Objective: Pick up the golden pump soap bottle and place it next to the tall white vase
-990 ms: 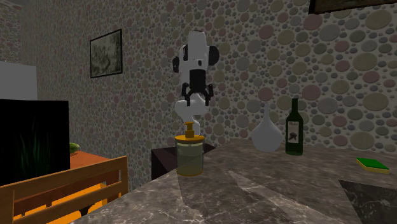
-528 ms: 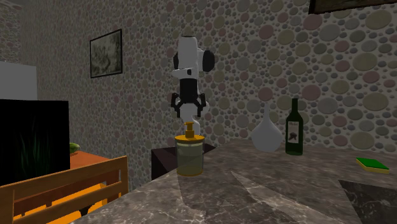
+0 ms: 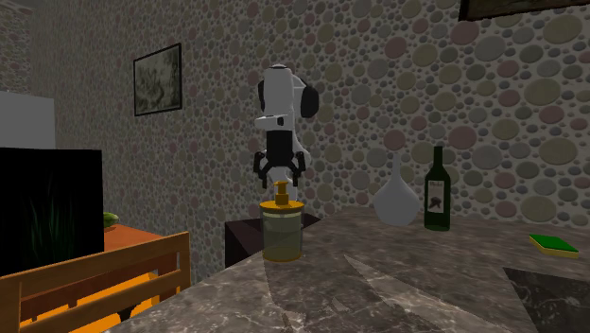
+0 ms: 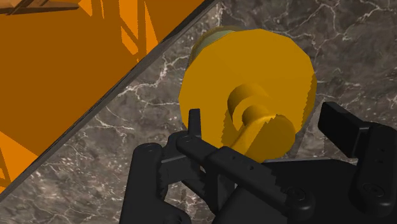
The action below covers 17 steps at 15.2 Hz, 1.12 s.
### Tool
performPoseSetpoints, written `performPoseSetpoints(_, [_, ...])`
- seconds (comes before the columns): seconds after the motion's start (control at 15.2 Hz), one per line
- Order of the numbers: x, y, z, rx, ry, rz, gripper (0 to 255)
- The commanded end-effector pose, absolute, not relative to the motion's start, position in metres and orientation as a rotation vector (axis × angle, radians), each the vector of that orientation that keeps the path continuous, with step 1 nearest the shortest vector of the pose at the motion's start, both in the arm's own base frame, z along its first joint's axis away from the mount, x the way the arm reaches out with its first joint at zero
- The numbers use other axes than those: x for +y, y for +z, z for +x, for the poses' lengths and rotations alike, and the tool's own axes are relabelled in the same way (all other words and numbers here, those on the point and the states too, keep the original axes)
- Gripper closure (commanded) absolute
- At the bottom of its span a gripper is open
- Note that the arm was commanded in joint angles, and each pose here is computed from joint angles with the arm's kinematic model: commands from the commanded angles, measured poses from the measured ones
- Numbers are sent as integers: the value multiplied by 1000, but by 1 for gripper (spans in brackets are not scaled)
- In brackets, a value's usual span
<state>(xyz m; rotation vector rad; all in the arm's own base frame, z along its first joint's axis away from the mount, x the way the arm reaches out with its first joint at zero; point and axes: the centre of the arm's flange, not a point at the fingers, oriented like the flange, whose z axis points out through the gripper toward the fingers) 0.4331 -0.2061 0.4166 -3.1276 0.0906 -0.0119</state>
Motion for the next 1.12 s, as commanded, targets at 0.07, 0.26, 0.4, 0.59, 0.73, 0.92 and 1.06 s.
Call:
performPoseSetpoints(0.07, [-206, 415, 433, 91, -13, -3128, 0])
performPoseSetpoints(0.26, [-206, 415, 433, 91, -13, -3128, 0])
performPoseSetpoints(0.4, [-206, 415, 433, 91, -12, -3128, 255])
performPoseSetpoints(0.59, [-206, 415, 433, 91, -12, -3128, 255])
performPoseSetpoints(0.73, [-206, 415, 433, 91, -12, -3128, 255])
performPoseSetpoints(0.92, [-206, 415, 433, 91, -12, -3128, 255])
performPoseSetpoints(1.06, [-206, 420, 433, 91, -13, -3128, 255])
